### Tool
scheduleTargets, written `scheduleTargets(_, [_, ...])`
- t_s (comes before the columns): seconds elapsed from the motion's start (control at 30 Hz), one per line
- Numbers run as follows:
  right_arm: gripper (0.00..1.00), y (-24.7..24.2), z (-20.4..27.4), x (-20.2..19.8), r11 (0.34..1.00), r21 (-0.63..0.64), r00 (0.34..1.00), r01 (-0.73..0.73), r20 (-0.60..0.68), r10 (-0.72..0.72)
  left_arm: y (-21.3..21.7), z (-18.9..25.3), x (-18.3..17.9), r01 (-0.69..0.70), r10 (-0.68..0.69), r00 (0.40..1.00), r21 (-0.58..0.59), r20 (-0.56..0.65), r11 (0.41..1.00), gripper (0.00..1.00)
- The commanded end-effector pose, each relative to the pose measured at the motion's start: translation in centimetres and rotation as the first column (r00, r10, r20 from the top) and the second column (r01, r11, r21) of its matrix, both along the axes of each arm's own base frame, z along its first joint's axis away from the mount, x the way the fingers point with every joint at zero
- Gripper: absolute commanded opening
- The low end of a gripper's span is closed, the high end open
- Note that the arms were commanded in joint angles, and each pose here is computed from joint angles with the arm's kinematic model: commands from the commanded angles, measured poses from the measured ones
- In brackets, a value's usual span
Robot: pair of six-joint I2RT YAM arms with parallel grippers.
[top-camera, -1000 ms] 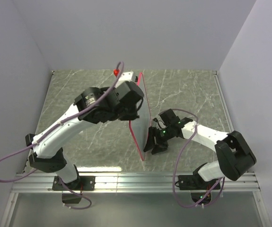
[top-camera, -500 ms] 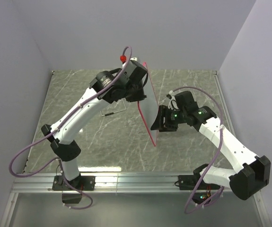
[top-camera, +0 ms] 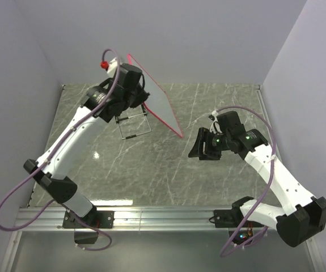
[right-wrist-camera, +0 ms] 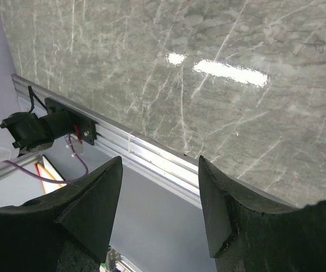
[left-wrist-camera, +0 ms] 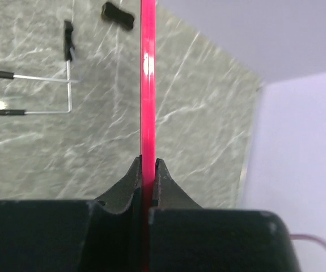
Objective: Erase the whiteboard
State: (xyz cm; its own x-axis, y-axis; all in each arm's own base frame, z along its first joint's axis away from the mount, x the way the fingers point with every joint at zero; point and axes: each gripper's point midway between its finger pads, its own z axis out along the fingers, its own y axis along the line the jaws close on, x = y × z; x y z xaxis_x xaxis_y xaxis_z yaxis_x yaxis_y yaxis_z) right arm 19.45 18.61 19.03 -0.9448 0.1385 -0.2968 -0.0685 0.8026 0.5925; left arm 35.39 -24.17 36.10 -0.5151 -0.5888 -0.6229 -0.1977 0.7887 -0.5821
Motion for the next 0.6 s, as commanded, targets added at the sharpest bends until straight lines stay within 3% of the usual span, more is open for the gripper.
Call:
scheduleTargets(0.0, [0.63, -0.6, 1.6, 0.1, 1.0, -0.005, 0.999, 0.013, 0.053, -0.013, 2.0, 10.2, 1.3, -0.084, 0.177, 0.953, -0.349, 0.244, 0.934, 0.0])
scheduleTargets(0.2, [0.64, -0.7, 1.4, -0.2, 1.0, -0.001, 0.999, 0.011, 0.041, -0.011, 7.3, 6.7, 1.5, -0.26, 0.337, 0.936, -0.441, 0.103, 0.859, 0.0])
scheduleTargets(0.23, [0.64, -0.7, 1.2, -0.3, 1.0, -0.003, 0.999, 0.01, 0.034, -0.01, 7.5, 4.4, 2.0, -0.273, 0.34, 0.937, -0.447, 0.075, 0.852, 0.0])
scheduleTargets(0.4, [0.64, -0.7, 0.4, -0.7, 1.0, -0.008, 1.0, 0.006, 0.009, -0.006, 11.6, 1.2, 0.9, -0.276, 0.354, 0.935, -0.619, 0.004, 0.736, 0.0])
scheduleTargets(0.43, [0.64, -0.8, 0.3, -0.7, 1.0, -0.01, 1.0, 0.005, 0.007, -0.005, 11.9, -1.0, 0.8, -0.292, 0.346, 0.938, -0.615, -0.033, 0.733, 0.0])
scheduleTargets(0.57, [0.64, -0.9, -0.2, -0.9, 1.0, -0.021, 1.0, 0.006, -0.007, -0.007, 12.9, -1.4, 0.7, -0.218, 0.293, 0.956, -0.675, -0.002, 0.705, 0.0])
